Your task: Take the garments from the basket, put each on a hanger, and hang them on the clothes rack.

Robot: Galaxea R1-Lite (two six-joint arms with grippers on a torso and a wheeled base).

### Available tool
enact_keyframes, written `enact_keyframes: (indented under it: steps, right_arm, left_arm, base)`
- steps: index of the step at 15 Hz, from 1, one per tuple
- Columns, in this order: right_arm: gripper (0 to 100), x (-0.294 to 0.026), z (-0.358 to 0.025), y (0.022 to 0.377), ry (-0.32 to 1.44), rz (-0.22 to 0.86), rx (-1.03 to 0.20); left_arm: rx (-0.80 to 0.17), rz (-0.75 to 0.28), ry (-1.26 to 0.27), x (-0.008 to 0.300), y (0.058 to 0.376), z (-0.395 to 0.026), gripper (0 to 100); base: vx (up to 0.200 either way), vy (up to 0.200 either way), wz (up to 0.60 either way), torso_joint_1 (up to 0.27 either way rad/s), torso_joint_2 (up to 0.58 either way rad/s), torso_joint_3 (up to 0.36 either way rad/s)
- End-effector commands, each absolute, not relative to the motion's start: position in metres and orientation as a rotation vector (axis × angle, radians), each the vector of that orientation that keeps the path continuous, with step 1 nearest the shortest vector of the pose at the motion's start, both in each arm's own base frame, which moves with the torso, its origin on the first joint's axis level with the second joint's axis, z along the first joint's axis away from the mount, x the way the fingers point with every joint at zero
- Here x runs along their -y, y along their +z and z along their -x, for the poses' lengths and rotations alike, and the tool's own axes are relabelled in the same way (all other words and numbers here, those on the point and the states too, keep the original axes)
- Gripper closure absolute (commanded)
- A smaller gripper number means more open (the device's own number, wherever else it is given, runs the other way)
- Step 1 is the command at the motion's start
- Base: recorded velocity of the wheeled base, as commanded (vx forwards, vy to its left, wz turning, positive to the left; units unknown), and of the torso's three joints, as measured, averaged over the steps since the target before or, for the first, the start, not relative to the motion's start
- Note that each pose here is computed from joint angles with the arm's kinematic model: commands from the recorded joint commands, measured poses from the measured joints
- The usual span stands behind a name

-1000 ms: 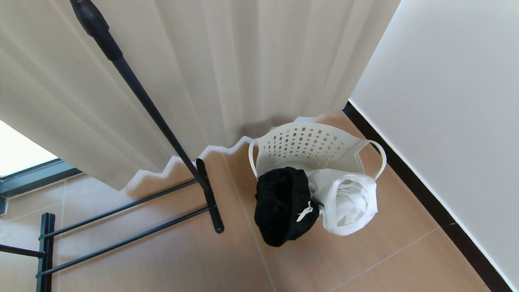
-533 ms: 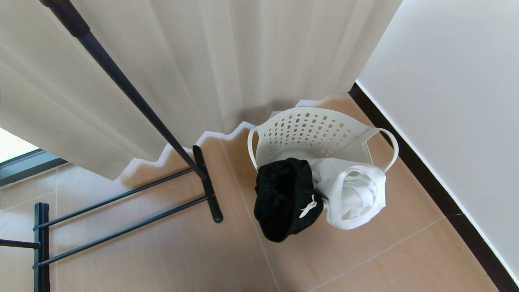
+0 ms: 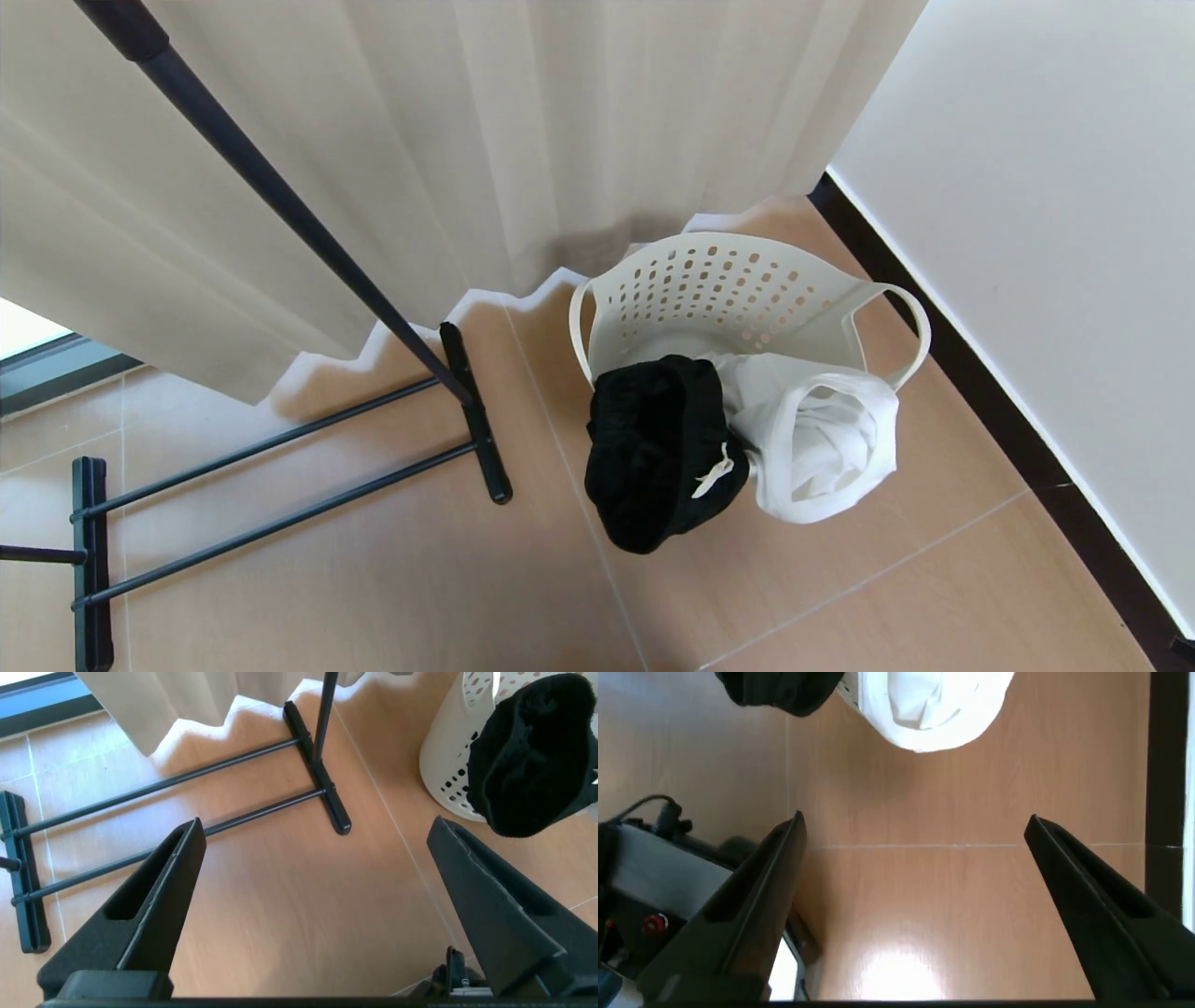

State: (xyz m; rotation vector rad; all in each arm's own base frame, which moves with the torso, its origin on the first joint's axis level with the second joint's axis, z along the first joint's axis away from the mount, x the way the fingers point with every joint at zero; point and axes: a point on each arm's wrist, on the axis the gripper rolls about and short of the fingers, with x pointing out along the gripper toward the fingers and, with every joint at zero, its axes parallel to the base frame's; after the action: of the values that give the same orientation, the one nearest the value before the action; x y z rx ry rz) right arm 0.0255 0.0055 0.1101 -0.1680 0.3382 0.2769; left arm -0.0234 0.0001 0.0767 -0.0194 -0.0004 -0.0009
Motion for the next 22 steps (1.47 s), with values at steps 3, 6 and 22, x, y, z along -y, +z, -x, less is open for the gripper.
enact_keyframes:
  steps: [3, 6, 22]
  right_arm:
    - [0, -0.022, -0.163, 0.156, 0.337, 0.493, -0.608]
    - [0, -0.060, -0.239, 0.162, 0.348, 0.748, -0.630]
    - [0, -0.095, -0.405, 0.137, 0.043, 1.048, -0.657]
  left_arm:
    - [-0.002, 0.018, 0.000, 0.000, 0.076, 0.023, 0]
    - [-0.002, 0.020, 0.000, 0.000, 0.076, 0.023, 0]
    - [-0.002, 0.020, 0.000, 0.000, 0.076, 0.023, 0]
  base:
    - [0.000, 0.000, 0.00, 0.000, 0.00, 0.000]
    - [0.000, 0.000, 0.00, 0.000, 0.00, 0.000]
    - [0.000, 0.000, 0.00, 0.000, 0.00, 0.000]
